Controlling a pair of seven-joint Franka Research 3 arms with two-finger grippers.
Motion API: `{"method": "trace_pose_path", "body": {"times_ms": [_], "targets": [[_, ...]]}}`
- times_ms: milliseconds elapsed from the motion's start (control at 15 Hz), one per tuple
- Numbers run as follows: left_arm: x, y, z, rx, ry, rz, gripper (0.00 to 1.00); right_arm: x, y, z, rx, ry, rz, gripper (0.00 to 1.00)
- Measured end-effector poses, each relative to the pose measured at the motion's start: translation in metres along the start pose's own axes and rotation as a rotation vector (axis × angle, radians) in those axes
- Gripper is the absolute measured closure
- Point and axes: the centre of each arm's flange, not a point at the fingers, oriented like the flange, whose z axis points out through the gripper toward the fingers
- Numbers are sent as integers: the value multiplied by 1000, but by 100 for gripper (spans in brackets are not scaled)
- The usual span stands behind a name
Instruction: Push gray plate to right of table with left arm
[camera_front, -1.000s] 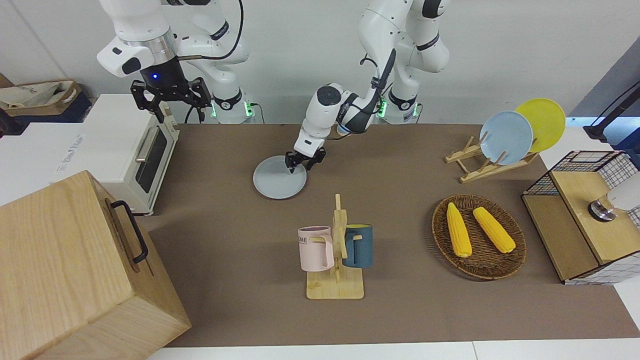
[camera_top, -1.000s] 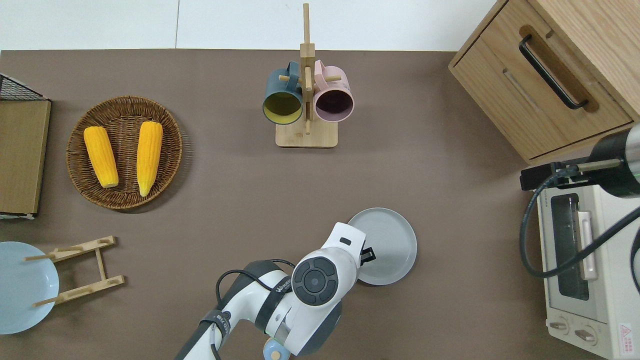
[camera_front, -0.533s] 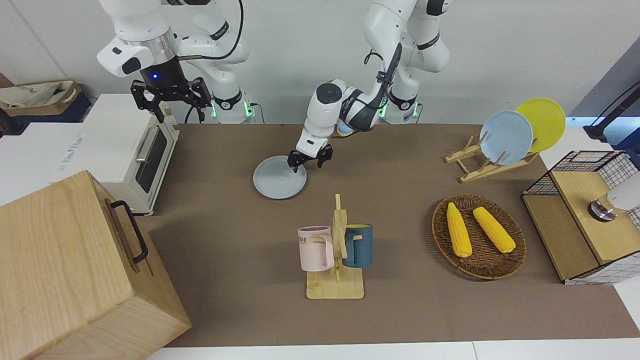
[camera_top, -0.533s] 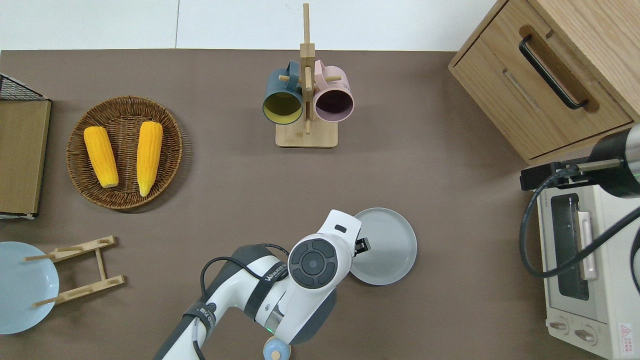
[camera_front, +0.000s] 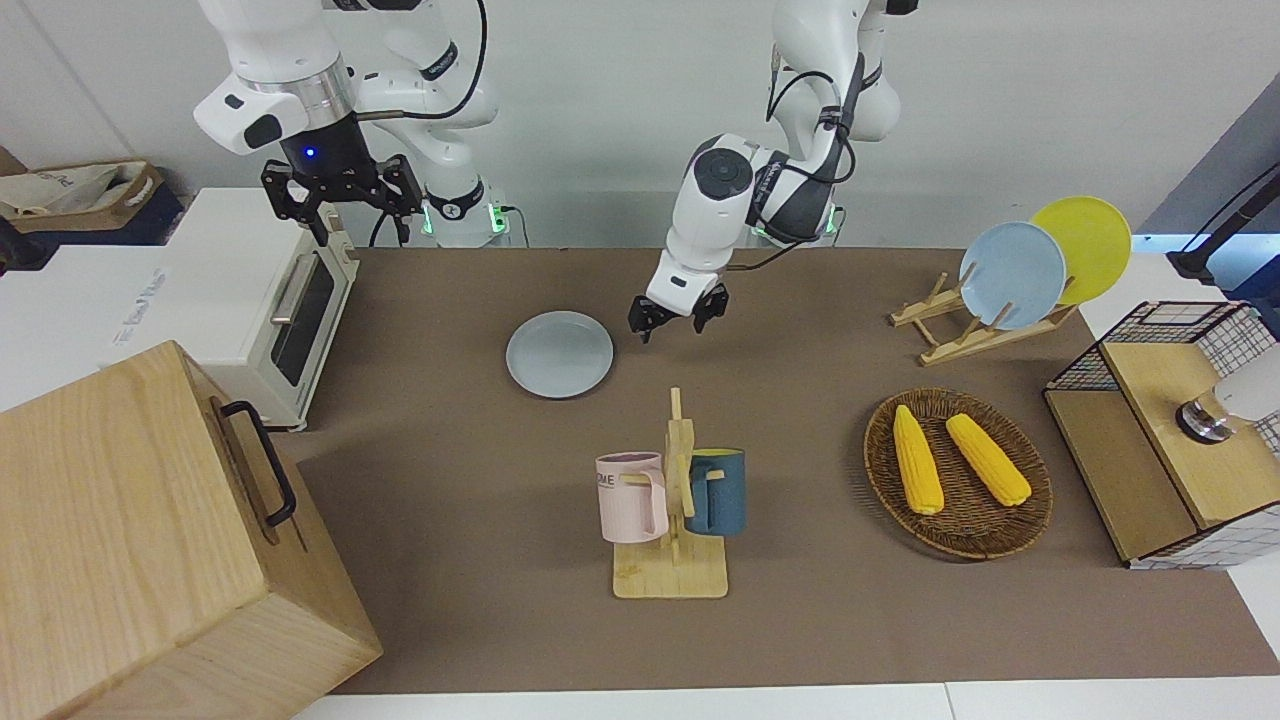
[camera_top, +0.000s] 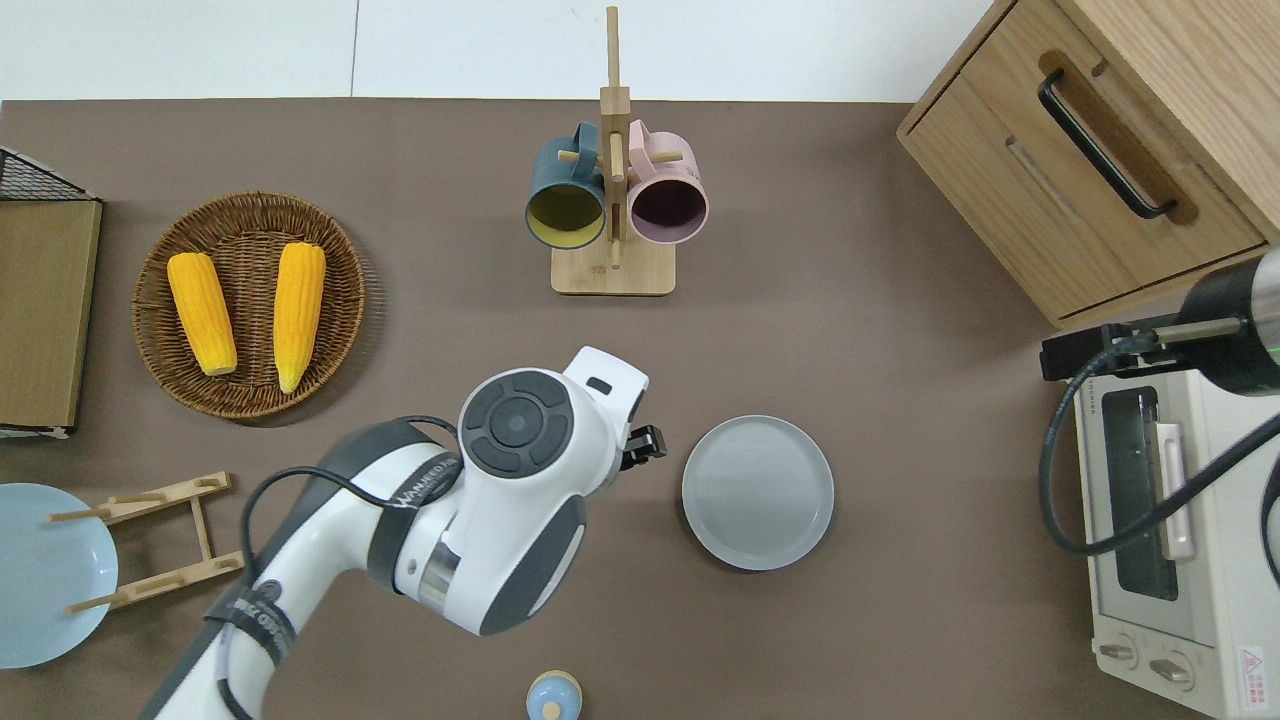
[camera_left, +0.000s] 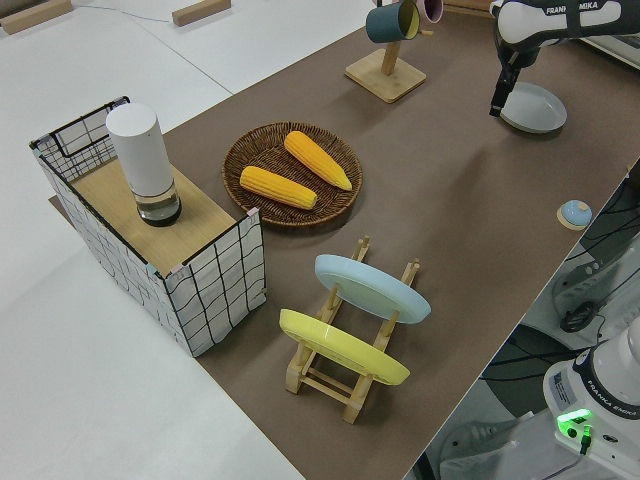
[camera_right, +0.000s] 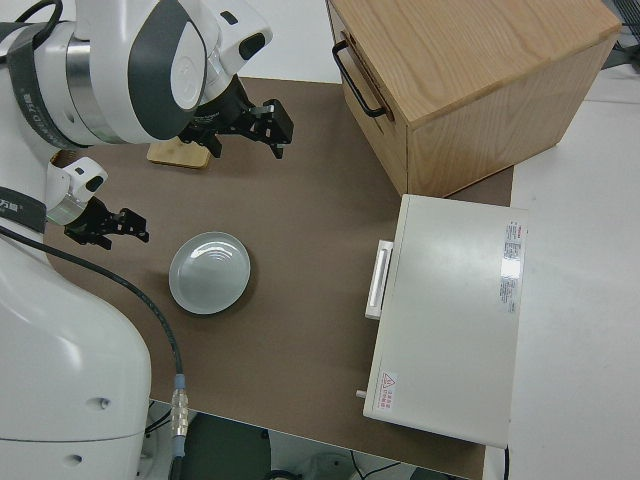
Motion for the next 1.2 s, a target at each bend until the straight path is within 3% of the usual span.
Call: {"method": "trace_pose_path", "body": {"times_ms": [267,600,800,1200], "targets": [[38,-68,-54,33,-15,55,0,0,0,0,0,0,0,1],[70,-153,-116,38,-22,99,0,0,0,0,0,0,0,1],[83,-205,-144,31,-13,120,0,0,0,0,0,0,0,1],[94,-261,-180,12,7,179,0,0,0,0,0,0,0,1]]}}
